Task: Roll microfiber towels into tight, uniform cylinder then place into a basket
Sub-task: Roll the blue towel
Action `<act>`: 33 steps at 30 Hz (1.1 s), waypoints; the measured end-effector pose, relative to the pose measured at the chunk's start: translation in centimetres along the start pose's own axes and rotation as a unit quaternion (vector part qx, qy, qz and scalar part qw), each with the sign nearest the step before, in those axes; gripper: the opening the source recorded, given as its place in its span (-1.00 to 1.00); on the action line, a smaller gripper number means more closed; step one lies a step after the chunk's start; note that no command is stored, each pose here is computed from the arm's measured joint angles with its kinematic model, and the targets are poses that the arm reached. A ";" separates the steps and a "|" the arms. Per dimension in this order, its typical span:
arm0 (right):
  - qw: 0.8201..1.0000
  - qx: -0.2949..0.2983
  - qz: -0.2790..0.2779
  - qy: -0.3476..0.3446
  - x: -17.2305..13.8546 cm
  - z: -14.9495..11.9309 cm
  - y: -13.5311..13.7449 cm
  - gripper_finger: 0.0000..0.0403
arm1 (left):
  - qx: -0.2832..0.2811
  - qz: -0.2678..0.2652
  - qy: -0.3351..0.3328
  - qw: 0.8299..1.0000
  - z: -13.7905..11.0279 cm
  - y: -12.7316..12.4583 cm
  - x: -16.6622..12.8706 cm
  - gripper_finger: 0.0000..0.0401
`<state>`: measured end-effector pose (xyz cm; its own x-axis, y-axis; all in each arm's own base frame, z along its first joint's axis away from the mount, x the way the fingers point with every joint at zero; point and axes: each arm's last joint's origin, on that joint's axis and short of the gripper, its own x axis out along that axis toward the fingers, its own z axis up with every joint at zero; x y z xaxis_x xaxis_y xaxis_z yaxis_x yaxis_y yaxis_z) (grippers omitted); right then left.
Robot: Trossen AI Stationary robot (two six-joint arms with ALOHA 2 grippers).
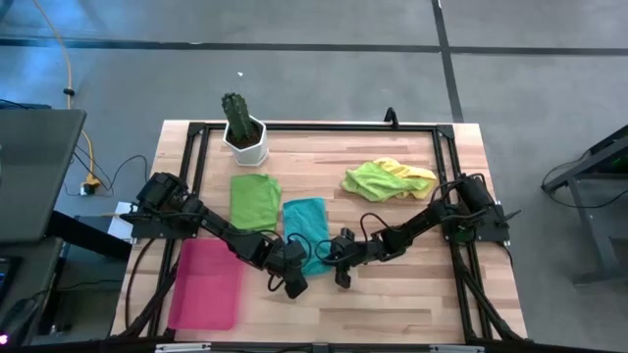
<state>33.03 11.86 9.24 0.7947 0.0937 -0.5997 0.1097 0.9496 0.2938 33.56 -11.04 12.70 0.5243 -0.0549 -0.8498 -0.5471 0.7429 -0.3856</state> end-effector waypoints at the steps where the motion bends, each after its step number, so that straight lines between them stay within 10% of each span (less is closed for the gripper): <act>1: 1.000 0.000 0.000 0.000 0.0 0.0 0.0 -0.94 | 0.001 0.000 0.000 1.000 0.0 0.0 0.0 -0.76; 27: 1.000 0.003 -0.009 0.011 -0.1 -0.4 0.2 -0.94 | 0.128 -0.001 -0.042 0.991 1.1 -2.6 -1.4 -0.64; 33: 1.000 0.003 -0.009 0.012 -0.1 -0.4 0.2 -0.94 | 0.152 0.094 -0.030 0.983 1.5 -2.4 -2.5 -0.64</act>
<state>32.74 12.13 9.04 0.7778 0.0836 -0.6229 0.1274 0.9496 0.2865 34.52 -11.73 16.33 0.4746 0.1355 -0.8697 -0.4220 0.9021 -0.0898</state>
